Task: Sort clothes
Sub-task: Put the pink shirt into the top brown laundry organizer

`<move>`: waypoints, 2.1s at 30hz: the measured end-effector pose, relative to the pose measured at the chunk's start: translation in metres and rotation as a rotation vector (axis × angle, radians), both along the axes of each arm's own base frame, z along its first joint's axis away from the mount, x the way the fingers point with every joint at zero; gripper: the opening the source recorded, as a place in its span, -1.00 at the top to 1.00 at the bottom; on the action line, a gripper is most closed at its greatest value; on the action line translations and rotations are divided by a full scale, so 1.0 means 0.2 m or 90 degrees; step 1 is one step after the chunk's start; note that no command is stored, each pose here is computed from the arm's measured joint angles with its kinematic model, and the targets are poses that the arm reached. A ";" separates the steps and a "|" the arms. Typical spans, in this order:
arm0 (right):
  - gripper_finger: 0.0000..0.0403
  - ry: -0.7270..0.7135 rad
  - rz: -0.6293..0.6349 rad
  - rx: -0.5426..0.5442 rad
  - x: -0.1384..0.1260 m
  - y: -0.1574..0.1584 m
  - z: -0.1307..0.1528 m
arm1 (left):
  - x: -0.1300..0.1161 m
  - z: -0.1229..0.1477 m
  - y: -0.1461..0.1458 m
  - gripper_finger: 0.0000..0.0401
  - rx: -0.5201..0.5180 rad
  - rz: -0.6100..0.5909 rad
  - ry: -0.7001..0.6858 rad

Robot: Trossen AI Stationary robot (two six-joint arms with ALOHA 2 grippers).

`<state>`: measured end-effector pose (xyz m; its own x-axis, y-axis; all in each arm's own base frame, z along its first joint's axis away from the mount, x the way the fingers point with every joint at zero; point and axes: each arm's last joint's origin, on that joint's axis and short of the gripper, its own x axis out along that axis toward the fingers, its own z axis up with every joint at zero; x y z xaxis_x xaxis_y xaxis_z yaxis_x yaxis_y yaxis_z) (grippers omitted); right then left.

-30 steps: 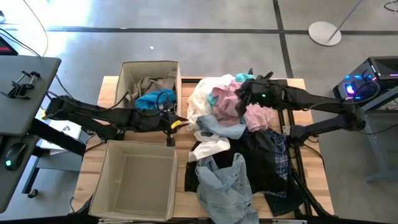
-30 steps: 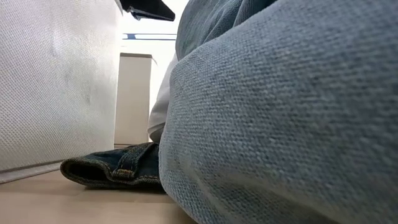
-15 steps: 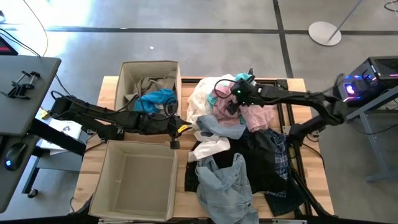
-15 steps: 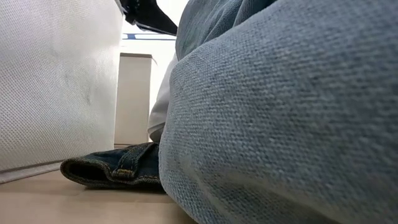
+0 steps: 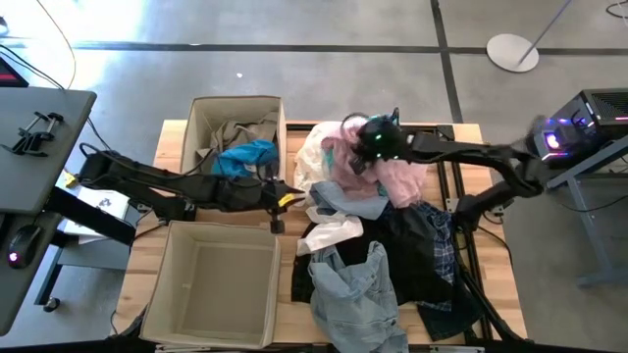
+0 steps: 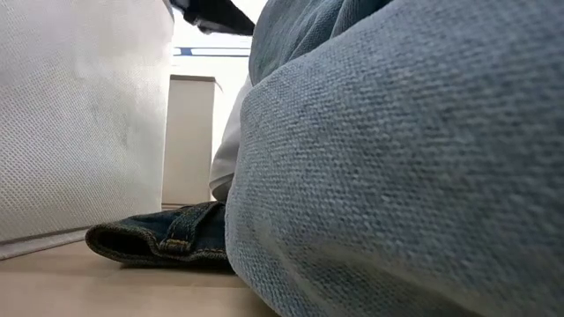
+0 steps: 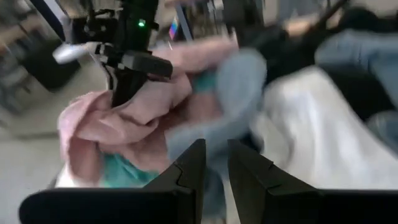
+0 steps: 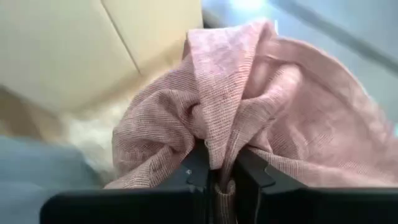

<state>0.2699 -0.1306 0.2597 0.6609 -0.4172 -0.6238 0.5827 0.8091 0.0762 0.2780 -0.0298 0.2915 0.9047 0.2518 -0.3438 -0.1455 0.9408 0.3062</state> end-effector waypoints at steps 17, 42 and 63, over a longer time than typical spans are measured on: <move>0.96 -0.457 0.246 -0.233 -0.28 0.45 0.71 | 0.02 0.28 0.00 0.61 0.206 -0.071 -0.305; 0.96 -0.477 0.503 -0.202 0.12 0.57 0.49 | 0.40 -0.01 0.19 -0.59 0.062 -0.150 -0.342; -0.02 -0.487 0.476 -0.155 0.06 0.56 0.54 | 0.42 -0.01 0.18 0.90 0.066 -0.159 -0.330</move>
